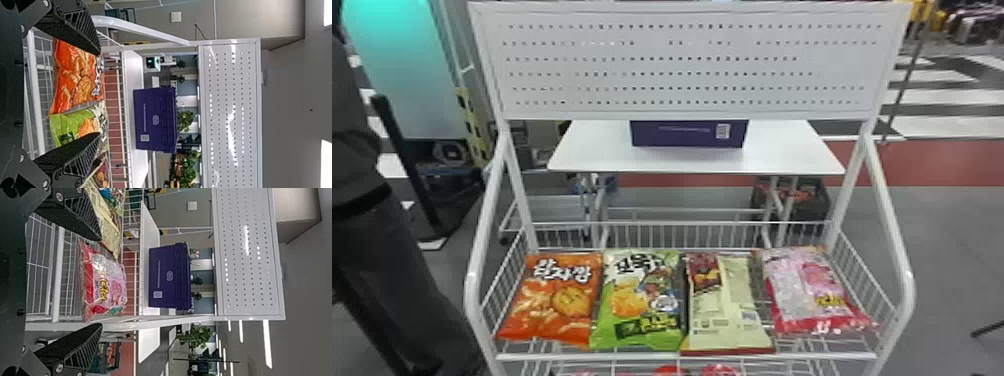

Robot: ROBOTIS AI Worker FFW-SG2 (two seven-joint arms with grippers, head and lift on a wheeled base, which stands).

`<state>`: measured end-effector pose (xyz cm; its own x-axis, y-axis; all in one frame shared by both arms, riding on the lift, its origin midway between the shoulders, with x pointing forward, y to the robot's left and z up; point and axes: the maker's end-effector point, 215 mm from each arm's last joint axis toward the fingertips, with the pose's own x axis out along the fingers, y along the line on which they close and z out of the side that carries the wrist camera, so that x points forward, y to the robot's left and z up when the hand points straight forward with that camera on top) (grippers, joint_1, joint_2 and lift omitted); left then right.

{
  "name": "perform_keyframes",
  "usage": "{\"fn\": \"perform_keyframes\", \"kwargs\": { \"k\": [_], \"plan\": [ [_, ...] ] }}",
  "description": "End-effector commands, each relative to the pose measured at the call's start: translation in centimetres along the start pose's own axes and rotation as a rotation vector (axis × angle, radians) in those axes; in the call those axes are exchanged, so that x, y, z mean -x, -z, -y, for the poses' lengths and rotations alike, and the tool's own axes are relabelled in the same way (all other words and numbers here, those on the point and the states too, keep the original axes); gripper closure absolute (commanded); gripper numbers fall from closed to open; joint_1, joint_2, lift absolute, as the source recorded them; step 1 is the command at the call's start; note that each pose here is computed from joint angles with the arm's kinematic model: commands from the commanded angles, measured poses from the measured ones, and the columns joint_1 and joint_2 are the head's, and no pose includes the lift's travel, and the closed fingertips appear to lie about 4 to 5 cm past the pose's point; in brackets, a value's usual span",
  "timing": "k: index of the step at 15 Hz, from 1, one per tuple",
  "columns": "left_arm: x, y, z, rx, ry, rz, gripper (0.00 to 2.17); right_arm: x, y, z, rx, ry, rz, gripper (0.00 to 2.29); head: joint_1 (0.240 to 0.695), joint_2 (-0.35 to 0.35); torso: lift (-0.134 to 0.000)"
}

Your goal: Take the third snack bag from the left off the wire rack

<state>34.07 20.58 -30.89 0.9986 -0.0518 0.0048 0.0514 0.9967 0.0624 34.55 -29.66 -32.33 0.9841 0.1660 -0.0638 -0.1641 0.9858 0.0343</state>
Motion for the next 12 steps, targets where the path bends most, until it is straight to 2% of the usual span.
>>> {"fn": "perform_keyframes", "kwargs": {
  "k": [1, 12],
  "plan": [
    [0.04, 0.17, 0.11, -0.001, 0.001, -0.004, 0.17, 0.02, -0.08, 0.04, 0.000, -0.001, 0.002, 0.12, 0.499, 0.000, 0.000],
    [0.08, 0.03, 0.48, 0.003, 0.006, -0.002, 0.17, -0.11, -0.16, -0.34, -0.007, -0.005, 0.007, 0.12, 0.499, 0.000, 0.000]
  ]
}}
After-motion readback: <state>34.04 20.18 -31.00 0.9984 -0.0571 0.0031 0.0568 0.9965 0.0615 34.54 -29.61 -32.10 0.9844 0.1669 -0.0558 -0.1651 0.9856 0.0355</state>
